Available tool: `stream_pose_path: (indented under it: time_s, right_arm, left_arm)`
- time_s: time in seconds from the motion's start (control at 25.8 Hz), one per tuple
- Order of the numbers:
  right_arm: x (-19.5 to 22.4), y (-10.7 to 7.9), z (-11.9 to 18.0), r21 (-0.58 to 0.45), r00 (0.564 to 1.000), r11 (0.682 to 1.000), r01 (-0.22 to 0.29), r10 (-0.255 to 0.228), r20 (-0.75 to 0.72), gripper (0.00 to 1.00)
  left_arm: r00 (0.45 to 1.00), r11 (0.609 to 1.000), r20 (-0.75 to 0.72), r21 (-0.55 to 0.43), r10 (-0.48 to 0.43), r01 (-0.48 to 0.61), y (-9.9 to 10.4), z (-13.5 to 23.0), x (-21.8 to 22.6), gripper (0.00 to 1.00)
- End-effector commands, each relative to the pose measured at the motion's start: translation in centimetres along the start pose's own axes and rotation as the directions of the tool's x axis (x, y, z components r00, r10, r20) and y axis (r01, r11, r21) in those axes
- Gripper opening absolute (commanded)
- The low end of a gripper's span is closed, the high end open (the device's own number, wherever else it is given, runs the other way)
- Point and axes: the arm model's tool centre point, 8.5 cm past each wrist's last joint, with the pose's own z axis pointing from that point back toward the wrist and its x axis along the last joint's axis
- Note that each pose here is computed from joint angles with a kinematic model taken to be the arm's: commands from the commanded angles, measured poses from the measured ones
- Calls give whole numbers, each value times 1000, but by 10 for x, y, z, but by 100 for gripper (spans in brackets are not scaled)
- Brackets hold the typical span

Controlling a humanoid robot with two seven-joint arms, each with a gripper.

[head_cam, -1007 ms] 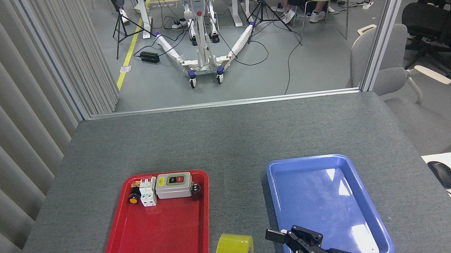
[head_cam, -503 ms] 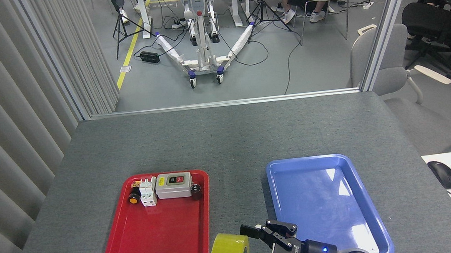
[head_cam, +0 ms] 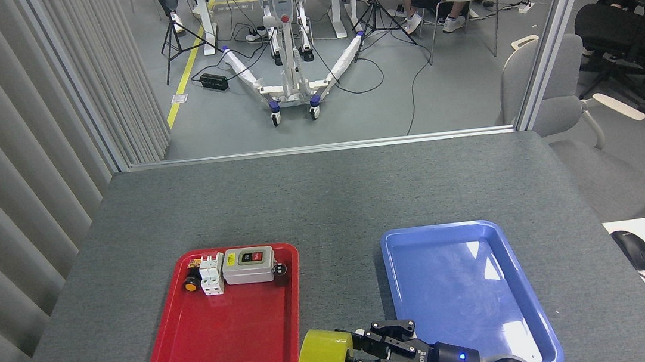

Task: Place and move tape with both arms
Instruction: 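Bring the right gripper to the tape roll held by the left gripper, then grasp the tape with the right gripper and release it from the left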

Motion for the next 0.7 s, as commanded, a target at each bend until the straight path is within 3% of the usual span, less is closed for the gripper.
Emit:
stream_pose_path:
  time_s: [0.0,0.31,0.62,0.66]
  right_arm:
    - [0,0,0,-1,1000,1000,-1,1,-3,40]
    - [-1,0,1,2,1000,1000,1,-1,-4,29]
    - [-2,0,2,3,1000,1000,1,-1,-8,29]
    - [-1,1,1,4,1000,1000,1,-1,-7,29]
  left_arm:
    - [1000,1000,-3,0,-4,4,1,1,1,0]
    - [1000,1000,-9,1,-7,7,2,2,1,0]
    - [1000,1000,-5,8,-23,23,5,3,3,0]
    - [1000,999,-1,9,-31,31,5,3,3,4]
